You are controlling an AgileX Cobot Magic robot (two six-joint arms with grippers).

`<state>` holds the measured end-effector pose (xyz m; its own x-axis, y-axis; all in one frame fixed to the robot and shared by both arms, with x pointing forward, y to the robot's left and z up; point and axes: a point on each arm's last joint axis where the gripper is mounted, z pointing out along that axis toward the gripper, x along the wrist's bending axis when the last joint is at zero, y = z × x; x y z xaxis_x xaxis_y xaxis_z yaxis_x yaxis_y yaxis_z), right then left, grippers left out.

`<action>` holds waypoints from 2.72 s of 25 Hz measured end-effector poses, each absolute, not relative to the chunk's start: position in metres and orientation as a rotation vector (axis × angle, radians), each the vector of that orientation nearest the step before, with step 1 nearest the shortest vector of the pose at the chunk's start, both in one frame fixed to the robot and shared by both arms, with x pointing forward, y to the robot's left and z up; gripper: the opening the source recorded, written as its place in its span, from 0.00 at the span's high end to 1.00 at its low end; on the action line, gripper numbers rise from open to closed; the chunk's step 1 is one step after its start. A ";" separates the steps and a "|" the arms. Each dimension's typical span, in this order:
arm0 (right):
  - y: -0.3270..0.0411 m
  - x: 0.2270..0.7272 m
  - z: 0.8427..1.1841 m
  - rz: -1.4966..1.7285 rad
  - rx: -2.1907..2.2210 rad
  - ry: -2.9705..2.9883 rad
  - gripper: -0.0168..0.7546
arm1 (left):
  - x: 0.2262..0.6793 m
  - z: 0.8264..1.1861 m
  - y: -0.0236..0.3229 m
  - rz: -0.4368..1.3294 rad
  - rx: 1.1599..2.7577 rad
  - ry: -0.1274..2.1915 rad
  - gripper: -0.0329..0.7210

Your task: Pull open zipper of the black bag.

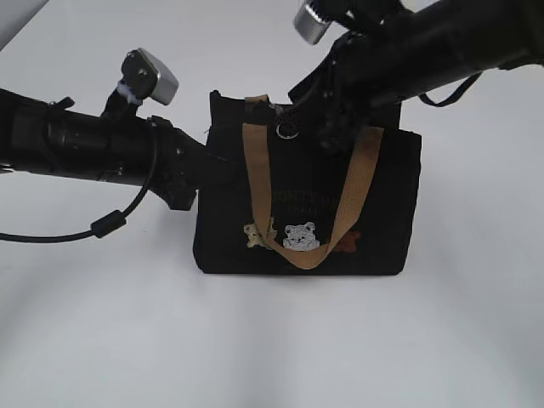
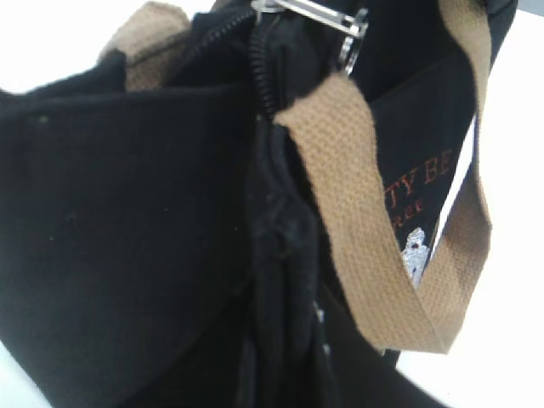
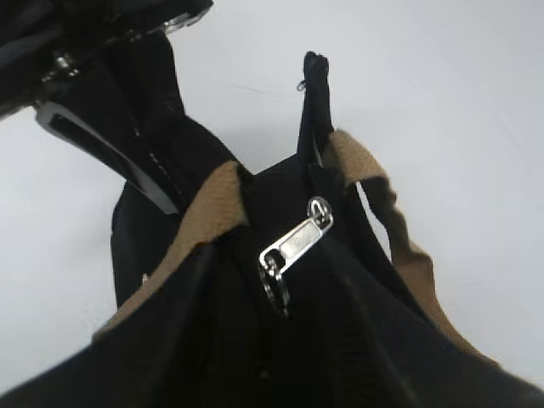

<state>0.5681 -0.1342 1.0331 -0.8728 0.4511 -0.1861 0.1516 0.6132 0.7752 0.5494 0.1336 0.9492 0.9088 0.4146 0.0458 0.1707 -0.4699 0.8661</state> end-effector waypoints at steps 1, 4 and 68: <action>-0.130 0.570 1.029 1.119 0.475 2.473 0.58 | 0.549 0.949 0.134 0.306 2.064 0.420 0.87; -0.119 0.574 1.019 1.071 0.465 2.460 0.65 | 0.549 0.949 0.134 0.306 2.064 0.420 0.87; -0.290 0.232 1.046 0.919 1.433 1.718 0.53 | 0.232 1.060 0.304 0.779 1.737 1.198 0.63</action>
<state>0.2320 -0.2899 1.0456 -0.1357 0.9878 -0.0762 0.4850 0.1332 0.8643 0.2316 0.3040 1.0598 0.3430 0.9391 0.0207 0.3997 -0.1658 0.9015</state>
